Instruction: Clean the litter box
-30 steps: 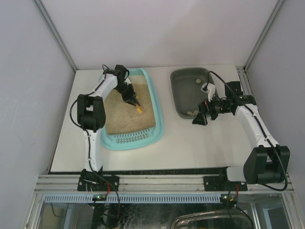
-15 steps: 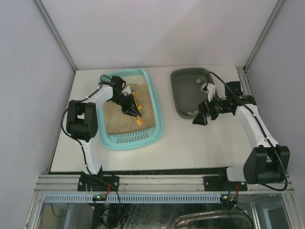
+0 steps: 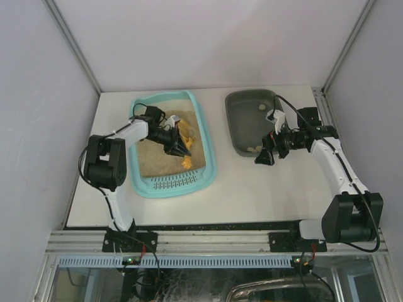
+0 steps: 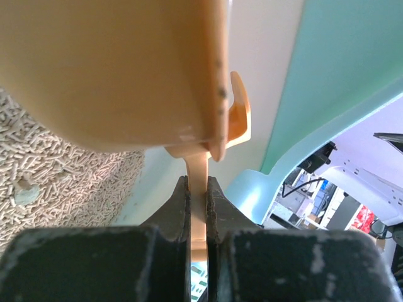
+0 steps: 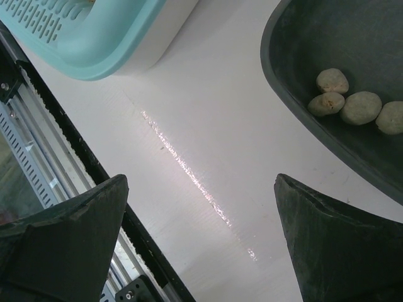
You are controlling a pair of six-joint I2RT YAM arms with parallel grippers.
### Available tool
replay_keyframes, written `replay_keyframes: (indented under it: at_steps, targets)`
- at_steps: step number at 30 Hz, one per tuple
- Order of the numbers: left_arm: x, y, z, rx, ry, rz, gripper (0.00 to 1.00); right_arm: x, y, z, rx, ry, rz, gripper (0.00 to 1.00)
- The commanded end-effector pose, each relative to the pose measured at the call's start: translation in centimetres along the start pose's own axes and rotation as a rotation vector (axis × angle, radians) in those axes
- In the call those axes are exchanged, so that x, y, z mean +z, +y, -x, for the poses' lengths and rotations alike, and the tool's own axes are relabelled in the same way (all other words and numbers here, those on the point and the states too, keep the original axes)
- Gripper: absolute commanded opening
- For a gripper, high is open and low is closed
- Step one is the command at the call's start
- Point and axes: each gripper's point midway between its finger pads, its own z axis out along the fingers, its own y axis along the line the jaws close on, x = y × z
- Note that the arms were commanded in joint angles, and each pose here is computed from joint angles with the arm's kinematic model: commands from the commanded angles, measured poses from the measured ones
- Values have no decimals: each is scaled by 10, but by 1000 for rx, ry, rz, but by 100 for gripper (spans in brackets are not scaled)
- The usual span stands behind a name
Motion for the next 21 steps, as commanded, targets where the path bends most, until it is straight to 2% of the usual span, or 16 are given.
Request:
replay_keyframes:
  at_steps: [1, 8, 16, 21]
  targets:
    - [-22, -42, 2, 186, -65, -120, 0, -9, 2, 16, -67, -57, -31, 100]
    - [-47, -47, 2, 199, -138, -104, 0, -13, 2, 18, -73, -77, -46, 100]
    - [-66, -54, -22, 211, -178, -87, 0, -13, 2, 18, -73, -79, -42, 100]
    - [-84, -71, -41, 297, -264, -120, 0, -12, 3, 19, -68, -82, -35, 100]
